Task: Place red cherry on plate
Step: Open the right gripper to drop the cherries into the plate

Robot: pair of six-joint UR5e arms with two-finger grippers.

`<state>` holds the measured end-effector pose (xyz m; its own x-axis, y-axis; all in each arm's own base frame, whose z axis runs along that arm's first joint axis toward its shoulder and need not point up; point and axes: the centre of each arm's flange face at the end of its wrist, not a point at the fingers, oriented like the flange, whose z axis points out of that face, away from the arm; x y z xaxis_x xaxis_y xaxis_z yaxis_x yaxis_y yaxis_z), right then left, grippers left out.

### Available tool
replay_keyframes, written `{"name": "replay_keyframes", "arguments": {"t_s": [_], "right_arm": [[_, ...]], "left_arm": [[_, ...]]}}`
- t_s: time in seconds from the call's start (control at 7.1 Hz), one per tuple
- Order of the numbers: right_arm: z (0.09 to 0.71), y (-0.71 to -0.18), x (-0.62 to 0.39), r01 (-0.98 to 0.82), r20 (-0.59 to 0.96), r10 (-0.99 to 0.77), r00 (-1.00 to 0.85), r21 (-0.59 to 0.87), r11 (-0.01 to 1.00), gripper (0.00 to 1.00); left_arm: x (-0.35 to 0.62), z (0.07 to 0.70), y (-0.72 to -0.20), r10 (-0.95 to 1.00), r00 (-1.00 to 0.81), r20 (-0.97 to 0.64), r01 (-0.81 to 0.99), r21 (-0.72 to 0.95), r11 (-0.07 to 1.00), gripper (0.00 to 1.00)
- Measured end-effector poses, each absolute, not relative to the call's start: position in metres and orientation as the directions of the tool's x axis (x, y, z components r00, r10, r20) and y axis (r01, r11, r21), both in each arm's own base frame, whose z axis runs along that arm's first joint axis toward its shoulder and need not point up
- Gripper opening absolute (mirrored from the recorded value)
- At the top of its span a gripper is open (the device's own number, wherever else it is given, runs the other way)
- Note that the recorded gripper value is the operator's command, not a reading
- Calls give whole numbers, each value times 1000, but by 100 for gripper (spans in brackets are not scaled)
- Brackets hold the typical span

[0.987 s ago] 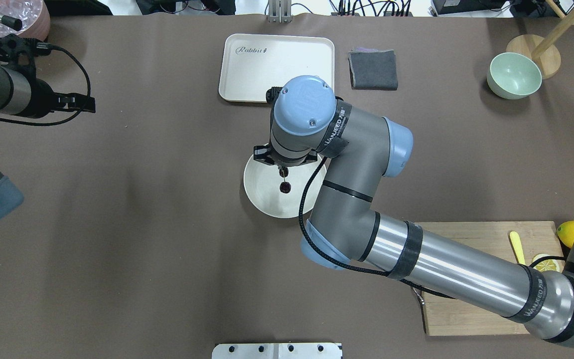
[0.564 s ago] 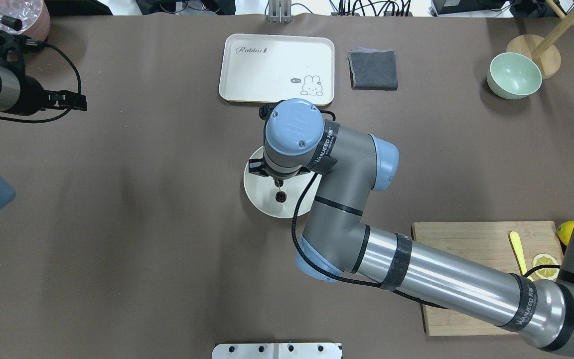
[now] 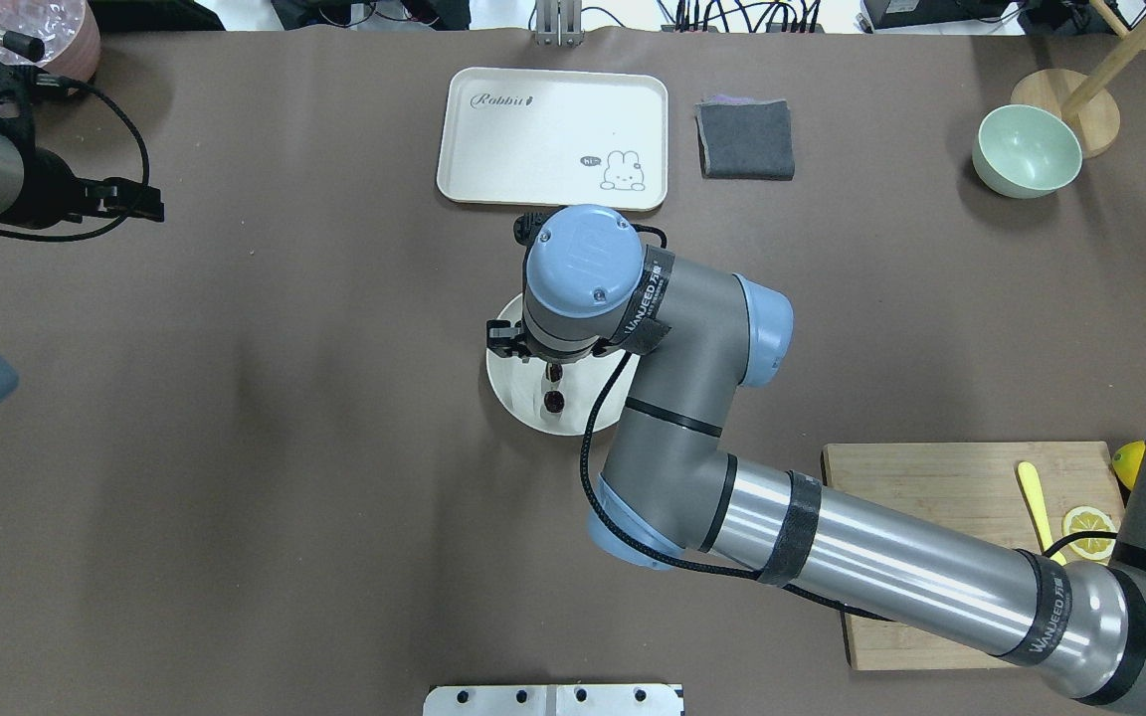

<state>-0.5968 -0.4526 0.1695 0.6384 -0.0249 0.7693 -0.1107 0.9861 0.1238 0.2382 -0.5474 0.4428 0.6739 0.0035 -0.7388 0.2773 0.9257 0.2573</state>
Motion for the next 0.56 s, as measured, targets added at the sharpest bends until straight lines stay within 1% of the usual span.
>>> {"name": "replay_keyframes", "arguments": {"t_s": [0.28, 0.56], "right_arm": [[166, -460, -523, -87, 746, 19, 665, 52, 995, 100], [205, -453, -413, -56, 698, 12, 716, 40, 998, 100]], "left_arm": [[196, 467, -545, 52, 699, -713, 222, 286, 932, 98], [117, 501, -548, 142, 747, -649, 116, 338, 934, 98]]}}
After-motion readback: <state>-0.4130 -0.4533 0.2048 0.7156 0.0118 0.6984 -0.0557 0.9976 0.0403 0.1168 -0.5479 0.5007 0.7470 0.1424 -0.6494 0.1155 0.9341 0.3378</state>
